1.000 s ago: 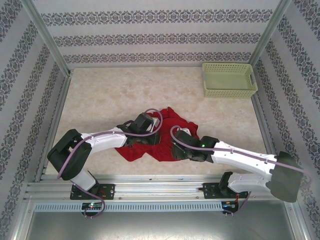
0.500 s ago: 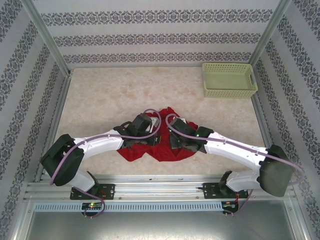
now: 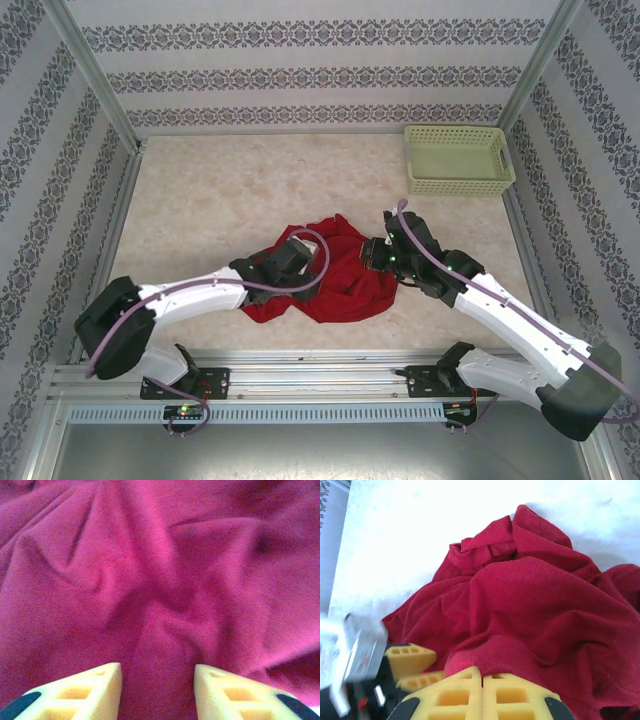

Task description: Fold the inside-out t-shirt

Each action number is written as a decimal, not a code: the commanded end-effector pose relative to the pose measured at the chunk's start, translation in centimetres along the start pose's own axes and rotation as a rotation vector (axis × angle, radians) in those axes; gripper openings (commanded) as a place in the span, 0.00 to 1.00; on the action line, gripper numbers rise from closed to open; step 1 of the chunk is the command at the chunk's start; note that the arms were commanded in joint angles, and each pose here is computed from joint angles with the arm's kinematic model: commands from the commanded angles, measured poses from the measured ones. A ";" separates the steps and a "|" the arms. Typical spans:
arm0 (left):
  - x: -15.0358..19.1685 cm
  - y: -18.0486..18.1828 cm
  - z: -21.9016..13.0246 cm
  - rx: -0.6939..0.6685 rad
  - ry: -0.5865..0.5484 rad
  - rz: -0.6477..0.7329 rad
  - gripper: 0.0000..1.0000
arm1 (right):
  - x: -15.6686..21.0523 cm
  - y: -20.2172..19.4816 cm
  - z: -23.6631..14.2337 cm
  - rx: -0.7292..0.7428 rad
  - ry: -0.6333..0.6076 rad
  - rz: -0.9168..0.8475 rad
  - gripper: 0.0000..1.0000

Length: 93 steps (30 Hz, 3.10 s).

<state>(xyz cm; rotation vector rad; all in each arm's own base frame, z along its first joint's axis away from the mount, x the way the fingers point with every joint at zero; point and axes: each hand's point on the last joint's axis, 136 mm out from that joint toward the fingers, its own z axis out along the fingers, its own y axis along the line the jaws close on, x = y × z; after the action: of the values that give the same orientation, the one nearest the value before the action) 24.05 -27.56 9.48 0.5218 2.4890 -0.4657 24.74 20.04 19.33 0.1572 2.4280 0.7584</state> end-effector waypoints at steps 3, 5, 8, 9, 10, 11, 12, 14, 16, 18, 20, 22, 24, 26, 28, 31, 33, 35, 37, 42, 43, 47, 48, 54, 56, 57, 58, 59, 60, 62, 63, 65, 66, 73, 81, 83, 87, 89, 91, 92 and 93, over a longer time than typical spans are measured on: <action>-3.8 -3.9 -4.3 0.036 -0.212 0.178 0.51 | -0.3 2.7 -0.1 -0.111 0.025 0.018 0.00; -4.2 -5.3 -4.4 0.050 -0.238 0.208 0.53 | -0.3 3.3 -0.1 -0.128 0.025 0.016 0.00; -4.5 -5.9 -3.3 0.033 -0.223 0.216 0.58 | 0.0 3.9 -0.1 -0.147 0.030 0.014 0.00; -4.5 -6.0 -2.7 0.027 -0.214 0.213 0.58 | 0.0 4.0 -0.1 -0.150 0.029 0.014 0.00; -4.5 -6.1 -2.3 0.026 -0.209 0.214 0.58 | 0.0 4.2 -0.1 -0.154 0.029 0.015 0.00; -4.5 -6.2 -1.8 0.029 -0.208 0.210 0.58 | 0.0 4.3 -0.1 -0.159 0.027 0.016 0.00; -4.4 -6.4 -1.3 0.034 -0.204 0.205 0.58 | 0.0 4.4 -0.2 -0.164 0.025 0.016 0.00; -4.6 -6.9 -0.5 0.046 -0.200 0.193 0.59 | 0.0 4.6 -0.4 -0.170 0.017 0.022 0.00; -4.7 -7.1 0.4 0.043 -0.193 0.176 0.62 | -0.1 4.7 -0.5 -0.178 0.012 0.026 0.00; -5.1 -6.8 1.2 0.035 -0.202 0.136 0.65 | 0.1 4.7 -0.5 -0.184 0.014 0.030 0.00; -5.6 -6.9 1.9 0.042 -0.213 0.114 0.69 | 0.2 4.7 -0.4 -0.186 0.013 0.038 0.00; -5.7 -6.9 2.9 0.033 -0.202 0.120 0.72 | 0.3 4.5 -0.4 -0.184 0.011 0.048 0.00; -5.4 -7.1 4.0 0.027 -0.177 0.129 0.72 | 0.2 4.2 -0.6 -0.175 -0.002 0.060 0.00; -5.2 -7.0 4.7 0.022 -0.172 0.127 0.72 | -0.1 3.8 -0.9 -0.167 -0.023 0.073 0.00; -5.0 -6.2 5.1 -0.004 -0.168 0.110 0.69 | -0.3 3.5 -1.3 -0.169 -0.041 0.087 0.00; -4.9 -5.1 5.4 -0.014 -0.175 0.075 0.57 | -0.4 3.1 -1.6 -0.166 -0.051 0.098 0.00; -4.9 -4.3 5.2 -0.031 -0.184 0.064 0.46 | -0.4 2.6 -1.5 -0.147 -0.056 0.110 0.00; -5.1 -4.0 4.6 -0.040 -0.203 0.063 0.37 | -0.5 1.8 -1.4 -0.124 -0.062 0.126 0.00; -5.3 -3.8 3.7 -0.036 -0.228 0.059 0.26 | -0.5 0.7 -1.3 -0.088 -0.066 0.146 0.00; -5.8 -4.2 1.2 0.022 -0.292 0.043 0.09 | -0.6 -1.8 -0.7 0.018 -0.066 0.170 0.00; -5.8 -4.3 0.7 0.037 -0.300 0.042 0.06 | -0.7 -2.1 -0.6 0.024 -0.068 0.174 0.00; -5.9 -5.2 -0.9 0.111 -0.318 0.046 0.00 | -1.1 -2.6 0.1 0.041 -0.073 0.158 0.00; -6.0 -5.7 -1.4 0.140 -0.321 0.050 0.00 | -1.2 -2.9 0.2 0.059 -0.074 0.139 0.00; -6.8 -7.4 -3.9 0.291 -0.337 0.026 0.00 | -1.4 -4.9 1.2 0.181 -0.071 -0.006 0.01; -7.1 -7.3 -4.3 0.339 -0.335 -0.009 0.00 | -1.3 -5.5 0.9 0.209 -0.073 -0.041 0.07; -7.2 -7.2 -4.4 0.364 -0.328 -0.023 0.00 | -1.3 -5.7 0.6 0.220 -0.078 -0.057 0.09; -7.3 -7.2 -4.4 0.381 -0.322 -0.032 0.00 | -1.3 -5.8 0.3 0.221 -0.081 -0.074 0.12; -7.3 -7.0 -4.3 0.387 -0.319 -0.040 0.00 | -1.3 -5.7 0.0 0.218 -0.080 -0.088 0.15; -7.3 -6.8 -4.2 0.386 -0.314 -0.052 0.00 | -1.1 -5.7 -0.3 0.212 -0.078 -0.102 0.19; -7.5 -6.3 -4.0 0.394 -0.309 -0.078 0.00 | -0.7 -5.0 -1.0 0.173 -0.078 -0.132 0.26; -7.6 -6.0 -3.9 0.395 -0.304 -0.093 0.00 | -0.2 -4.6 -1.3 0.146 -0.074 -0.150 0.29; -7.6 -5.4 -3.5 0.388 -0.296 -0.118 0.00 | 1.0 -3.5 -1.8 0.081 -0.059 -0.179 0.35; -7.6 -5.2 -3.5 0.389 -0.293 -0.124 0.00 | 1.9 -2.7 -1.8 0.040 -0.044 -0.197 0.38; -7.5 -5.4 -3.0 0.398 -0.267 -0.123 0.00 | 6.7 -1.2 1.4 -0.050 0.067 -0.226 0.44; -6.5 -5.6 -3.0 0.413 -0.232 -0.108 0.00 | 3.8 -4.0 5.2 0.154 0.050 -0.208 0.35; -5.9 -5.4 -2.7 0.409 -0.214 -0.108 0.00 | 2.4 -4.9 6.0 0.164 0.029 -0.165 0.33; -4.2 -4.6 -1.5 0.378 -0.168 -0.116 0.02 | -0.1 -4.9 7.5 0.142 -0.011 -0.165 0.33; -3.6 -4.2 -0.7 0.360 -0.142 -0.120 0.03 | -0.7 -4.5 8.5 0.147 0.001 -0.201 0.33; -3.3 -3.7 0.1 0.328 -0.118 -0.127 0.06 | -1.2 -4.5 9.6 0.166 0.010 -0.225 0.33; -3.3 -3.2 0.5 0.303 -0.109 -0.135 0.09 | -1.4 -4.7 10.1 0.175 0.015 -0.229 0.33; -3.2 -2.6 0.9 0.275 -0.102 -0.148 0.10 | -1.6 -4.9 10.5 0.183 0.018 -0.228 0.32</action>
<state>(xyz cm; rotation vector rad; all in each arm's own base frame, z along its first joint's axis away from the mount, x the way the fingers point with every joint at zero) 24.87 -32.03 12.50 0.4579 2.3253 -0.9496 30.35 19.91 9.53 -0.0064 2.5244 0.4395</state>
